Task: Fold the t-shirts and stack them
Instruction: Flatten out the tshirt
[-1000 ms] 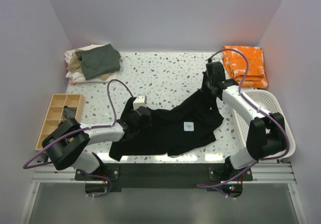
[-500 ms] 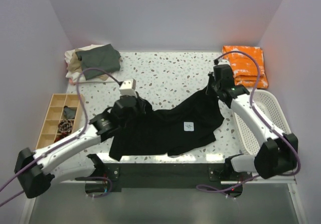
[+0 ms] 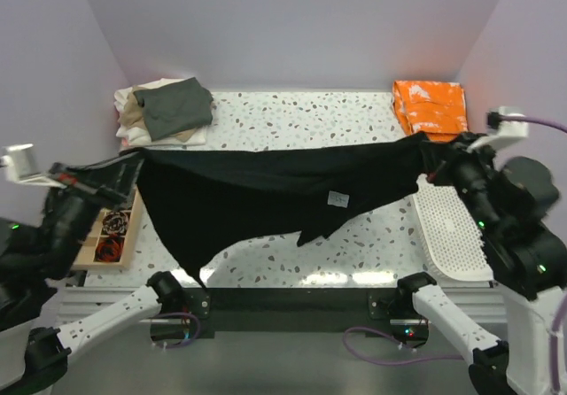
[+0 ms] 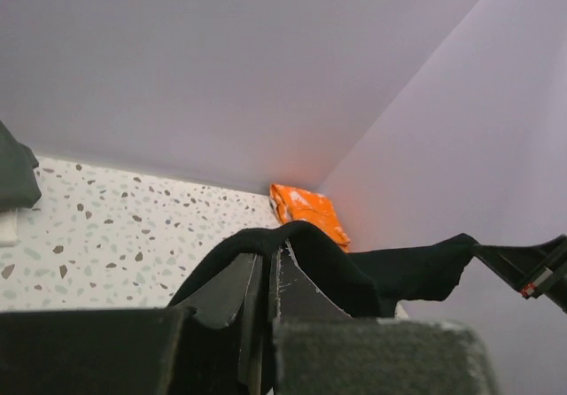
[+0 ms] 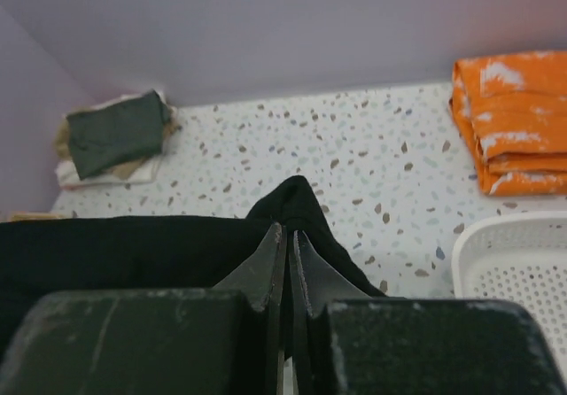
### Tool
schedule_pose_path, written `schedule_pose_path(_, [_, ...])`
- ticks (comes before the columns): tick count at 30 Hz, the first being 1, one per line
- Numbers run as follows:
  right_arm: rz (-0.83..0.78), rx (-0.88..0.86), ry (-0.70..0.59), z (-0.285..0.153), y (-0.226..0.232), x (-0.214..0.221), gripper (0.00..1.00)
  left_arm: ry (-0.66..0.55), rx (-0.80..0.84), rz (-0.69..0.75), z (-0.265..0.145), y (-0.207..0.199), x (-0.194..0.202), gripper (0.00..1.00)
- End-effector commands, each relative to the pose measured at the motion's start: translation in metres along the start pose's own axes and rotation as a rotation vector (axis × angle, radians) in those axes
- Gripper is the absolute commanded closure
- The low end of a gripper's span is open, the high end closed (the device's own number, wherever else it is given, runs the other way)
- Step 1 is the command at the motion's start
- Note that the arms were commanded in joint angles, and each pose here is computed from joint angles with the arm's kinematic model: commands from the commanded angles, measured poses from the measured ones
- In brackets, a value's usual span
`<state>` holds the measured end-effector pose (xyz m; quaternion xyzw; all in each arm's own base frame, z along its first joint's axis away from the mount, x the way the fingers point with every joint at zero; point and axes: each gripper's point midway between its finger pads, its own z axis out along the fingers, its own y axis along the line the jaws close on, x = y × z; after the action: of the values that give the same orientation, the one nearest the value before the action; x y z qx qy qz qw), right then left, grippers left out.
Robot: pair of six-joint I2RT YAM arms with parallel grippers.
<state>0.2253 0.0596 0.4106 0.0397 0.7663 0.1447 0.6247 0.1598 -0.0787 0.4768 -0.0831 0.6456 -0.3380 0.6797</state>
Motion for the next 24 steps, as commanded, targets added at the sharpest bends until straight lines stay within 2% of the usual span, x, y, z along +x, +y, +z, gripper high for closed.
schedule_pose_path(1, [0.008,0.017,-0.172,-0.079,-0.005,-0.057,1.0,-0.025,0.028,-0.006,-0.051,0.008,-0.038,1.0])
schedule_pose_path(5, [0.032,0.015,-0.275,-0.122,-0.005,-0.087,1.0,-0.113,0.097,-0.082,-0.102,0.011,-0.08,1.0])
schedule_pose_path(8, [0.044,-0.03,-0.331,-0.147,0.002,-0.104,1.0,-0.131,0.122,-0.097,-0.124,0.01,-0.101,1.0])
schedule_pose_path(12, [0.06,-0.064,-0.353,-0.155,0.008,-0.112,1.0,-0.109,0.157,-0.092,-0.128,0.0,-0.105,1.0])
schedule_pose_path(16, [0.068,-0.061,-0.31,-0.132,0.011,-0.104,1.0,-0.075,0.11,-0.093,-0.111,0.002,-0.091,1.0])
schedule_pose_path(19, [0.057,-0.028,-0.245,-0.096,0.008,-0.089,1.0,-0.035,0.037,-0.062,-0.083,0.009,-0.066,1.0])
schedule_pose_path(20, [0.053,-0.015,-0.225,-0.084,0.007,-0.084,1.0,0.01,0.008,-0.027,-0.067,0.013,-0.043,1.0])
schedule_pose_path(22, [0.042,0.019,-0.16,-0.05,0.003,-0.066,1.0,0.01,-0.033,-0.019,-0.049,0.017,-0.03,1.0])
schedule_pose_path(23, [0.039,0.034,-0.143,-0.039,0.0,-0.059,1.0,0.053,-0.069,0.009,-0.034,0.025,-0.003,1.0])
schedule_pose_path(24, [0.035,0.06,-0.109,-0.016,-0.004,-0.044,1.0,0.059,-0.092,0.014,-0.026,0.029,0.008,1.0])
